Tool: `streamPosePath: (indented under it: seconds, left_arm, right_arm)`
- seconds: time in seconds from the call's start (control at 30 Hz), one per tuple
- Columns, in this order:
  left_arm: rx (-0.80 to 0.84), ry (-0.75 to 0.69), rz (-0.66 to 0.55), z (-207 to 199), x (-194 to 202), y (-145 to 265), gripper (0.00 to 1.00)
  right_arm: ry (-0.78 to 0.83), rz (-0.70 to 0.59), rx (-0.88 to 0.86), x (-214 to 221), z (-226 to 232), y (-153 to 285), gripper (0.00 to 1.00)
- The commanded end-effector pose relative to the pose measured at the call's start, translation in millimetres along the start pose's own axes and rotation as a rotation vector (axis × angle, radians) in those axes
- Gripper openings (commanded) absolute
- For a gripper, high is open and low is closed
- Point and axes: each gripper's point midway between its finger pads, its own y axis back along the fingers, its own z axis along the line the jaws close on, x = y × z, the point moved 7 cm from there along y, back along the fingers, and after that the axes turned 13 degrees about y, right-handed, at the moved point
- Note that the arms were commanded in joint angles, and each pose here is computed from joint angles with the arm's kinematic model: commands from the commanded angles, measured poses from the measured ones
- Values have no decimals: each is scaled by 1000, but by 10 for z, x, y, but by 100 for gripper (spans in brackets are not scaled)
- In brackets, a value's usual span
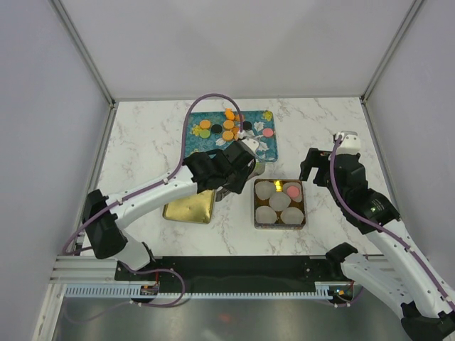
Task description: Pack the cookies
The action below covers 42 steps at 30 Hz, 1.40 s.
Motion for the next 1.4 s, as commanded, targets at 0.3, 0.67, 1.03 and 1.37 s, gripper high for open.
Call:
streamPosePath:
  seconds: [0.3,0.67,1.03,1.37]
  left_arm:
    - [96,10,-19,-231,374,305,43]
    - [80,-16,16,-335,483,112,44]
    - [53,-27,19,-370,486,-30,47]
    - [42,-27,13,-364,475,-36,51]
  right_arm:
    - [-12,-42,9,-113,-3,7,98]
    - [-13,-43,9,-91,-14,20,98]
    - [-12,-42,12,-59,-26,28,98]
    - [-10,-42,11,-50,-28,34,98]
